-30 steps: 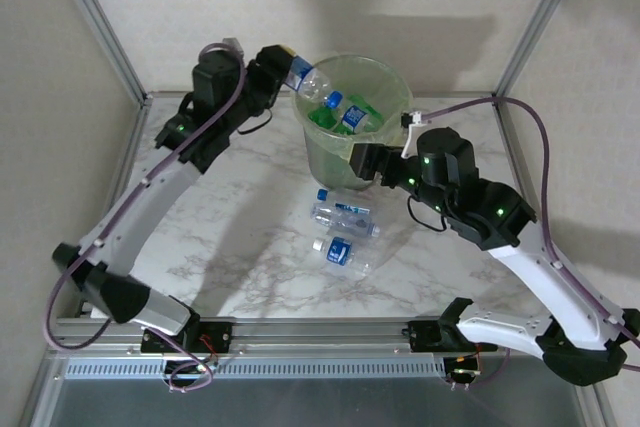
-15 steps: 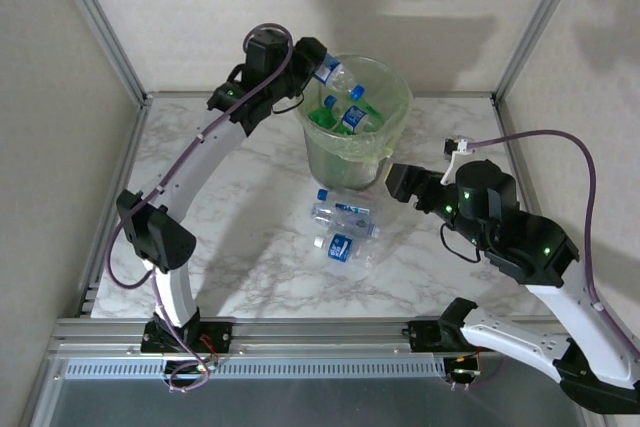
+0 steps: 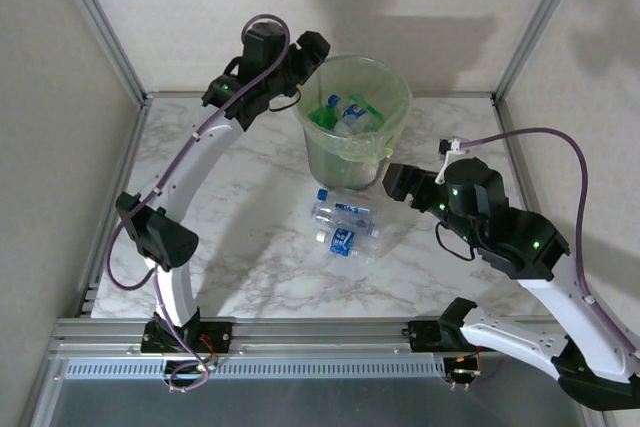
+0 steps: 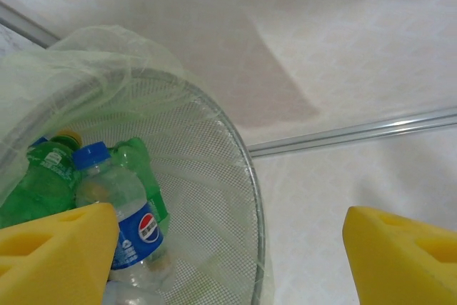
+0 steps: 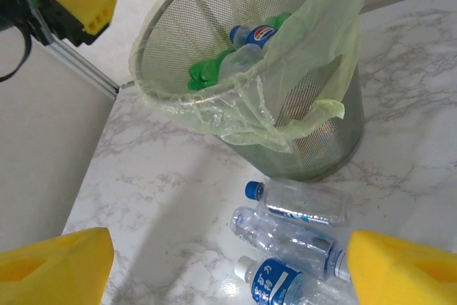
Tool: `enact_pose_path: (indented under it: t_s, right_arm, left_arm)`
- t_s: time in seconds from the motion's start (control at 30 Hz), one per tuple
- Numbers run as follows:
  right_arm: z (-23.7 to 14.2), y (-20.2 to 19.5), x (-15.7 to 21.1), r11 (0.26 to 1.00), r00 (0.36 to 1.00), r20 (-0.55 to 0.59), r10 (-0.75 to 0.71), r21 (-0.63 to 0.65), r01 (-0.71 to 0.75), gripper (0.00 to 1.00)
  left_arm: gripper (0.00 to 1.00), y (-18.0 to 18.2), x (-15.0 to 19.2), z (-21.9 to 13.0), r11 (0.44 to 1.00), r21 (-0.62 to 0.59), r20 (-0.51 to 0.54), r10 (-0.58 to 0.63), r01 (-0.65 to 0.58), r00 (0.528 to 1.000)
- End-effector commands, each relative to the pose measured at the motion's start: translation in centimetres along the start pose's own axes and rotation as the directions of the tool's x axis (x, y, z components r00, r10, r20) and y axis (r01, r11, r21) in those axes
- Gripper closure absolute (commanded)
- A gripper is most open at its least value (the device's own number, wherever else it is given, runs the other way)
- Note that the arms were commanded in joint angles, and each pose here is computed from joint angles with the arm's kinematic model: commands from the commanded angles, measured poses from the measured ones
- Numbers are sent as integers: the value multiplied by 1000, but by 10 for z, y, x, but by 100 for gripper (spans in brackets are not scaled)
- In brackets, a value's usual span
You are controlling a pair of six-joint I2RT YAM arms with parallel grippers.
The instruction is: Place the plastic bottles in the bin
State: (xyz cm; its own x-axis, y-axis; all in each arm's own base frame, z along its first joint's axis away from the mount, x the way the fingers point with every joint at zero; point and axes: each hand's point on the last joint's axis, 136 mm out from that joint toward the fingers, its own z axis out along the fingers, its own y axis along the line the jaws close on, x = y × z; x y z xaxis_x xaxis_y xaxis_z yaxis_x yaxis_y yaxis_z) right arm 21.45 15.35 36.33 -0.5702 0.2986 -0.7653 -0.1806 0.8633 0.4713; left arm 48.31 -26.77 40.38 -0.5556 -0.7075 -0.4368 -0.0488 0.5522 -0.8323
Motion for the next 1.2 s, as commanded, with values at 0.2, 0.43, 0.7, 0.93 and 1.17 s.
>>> enact_pose_path:
  t_s: [0.2, 0.43, 0.7, 0.93, 1.17]
  right_arm:
    - [40, 15, 25, 991, 980, -148, -131, 5, 133, 15]
    - [56, 19, 66, 990, 961, -240, -138, -57, 128, 15]
    - [71, -7, 104, 989, 940, -309, -146, -17, 148, 11]
    - [86, -29, 144, 981, 899, -402, -172, 14, 194, 8]
    - [118, -35, 176, 963, 837, -500, -224, 19, 270, 7]
  left_arm:
    - [17, 0, -40, -105, 989, -45, 163, 144, -138, 976]
    - [15, 70, -36, -131, 991, -126, 169, 73, -52, 983]
    - [15, 126, -8, -131, 971, -234, 97, 77, -53, 992]
    - [16, 154, 14, -124, 969, -247, 49, 27, -14, 998]
    - [16, 186, 32, -119, 957, -289, 22, -2, 9, 1000]
